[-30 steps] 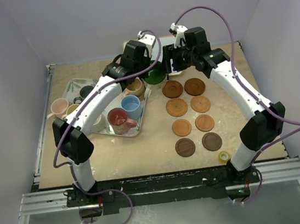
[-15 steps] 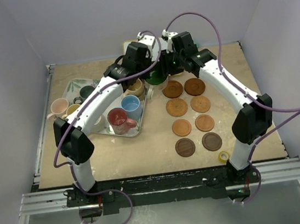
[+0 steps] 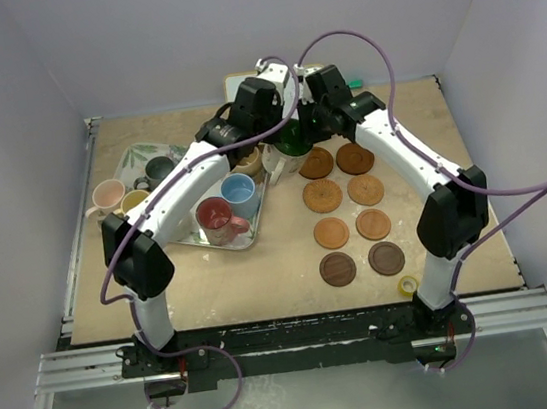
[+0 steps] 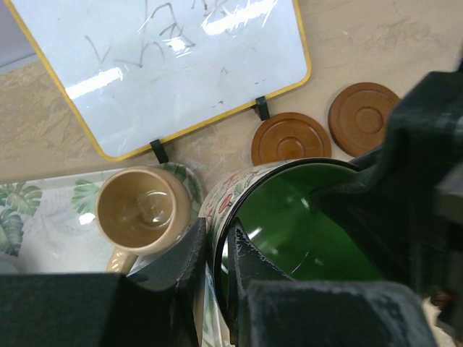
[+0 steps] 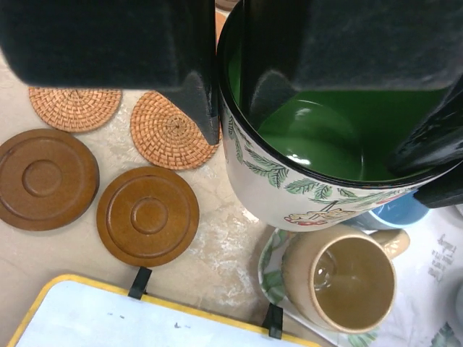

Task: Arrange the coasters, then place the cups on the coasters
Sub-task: Place the cup on the coaster.

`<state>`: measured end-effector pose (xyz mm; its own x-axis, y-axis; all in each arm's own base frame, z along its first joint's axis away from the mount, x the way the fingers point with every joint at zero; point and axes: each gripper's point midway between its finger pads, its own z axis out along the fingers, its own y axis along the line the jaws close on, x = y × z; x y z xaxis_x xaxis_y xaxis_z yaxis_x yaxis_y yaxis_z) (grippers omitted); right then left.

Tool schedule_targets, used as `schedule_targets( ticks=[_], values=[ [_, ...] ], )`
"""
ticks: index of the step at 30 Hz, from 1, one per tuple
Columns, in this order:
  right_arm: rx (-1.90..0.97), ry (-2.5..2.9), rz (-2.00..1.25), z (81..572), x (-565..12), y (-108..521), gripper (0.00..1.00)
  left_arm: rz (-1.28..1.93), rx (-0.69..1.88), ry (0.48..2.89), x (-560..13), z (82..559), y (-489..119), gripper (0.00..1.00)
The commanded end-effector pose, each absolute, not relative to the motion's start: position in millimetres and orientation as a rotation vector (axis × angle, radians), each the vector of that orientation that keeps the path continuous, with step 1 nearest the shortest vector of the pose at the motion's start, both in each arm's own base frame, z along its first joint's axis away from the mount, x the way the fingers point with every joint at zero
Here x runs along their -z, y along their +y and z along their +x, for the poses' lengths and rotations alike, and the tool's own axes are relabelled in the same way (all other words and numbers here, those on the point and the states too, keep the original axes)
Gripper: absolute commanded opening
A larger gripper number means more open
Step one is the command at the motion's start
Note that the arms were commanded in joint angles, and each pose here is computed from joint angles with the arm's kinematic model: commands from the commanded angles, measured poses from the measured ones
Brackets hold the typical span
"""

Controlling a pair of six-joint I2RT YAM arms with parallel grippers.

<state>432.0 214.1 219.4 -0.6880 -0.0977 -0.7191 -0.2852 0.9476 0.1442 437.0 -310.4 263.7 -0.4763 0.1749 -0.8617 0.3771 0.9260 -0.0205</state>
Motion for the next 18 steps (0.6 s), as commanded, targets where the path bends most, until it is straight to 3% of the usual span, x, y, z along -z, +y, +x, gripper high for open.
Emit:
schedule_targets(
  ticks=[1,3,9,18],
  values=[
    [-0.327,2.264,-0.261,437.7,-245.4,214.2,0.05,0.305,0.370,1.899,-324.7,446.0,-316.7,0.03],
    [-0.333,2.264,-0.267,437.0,-247.3,215.0,0.00,0.313,0.380,1.889,-326.6,443.9,-317.3,0.03],
    [-0.317,2.248,-0.297,436.0,-253.0,212.0,0.00,0.368,0.415,1.860,-329.0,435.8,-319.3,0.04],
    [-0.229,2.231,-0.311,439.1,-255.6,189.6,0.00,0.457,0.499,1.797,-344.8,418.2,-317.5,0.41]
  ],
)
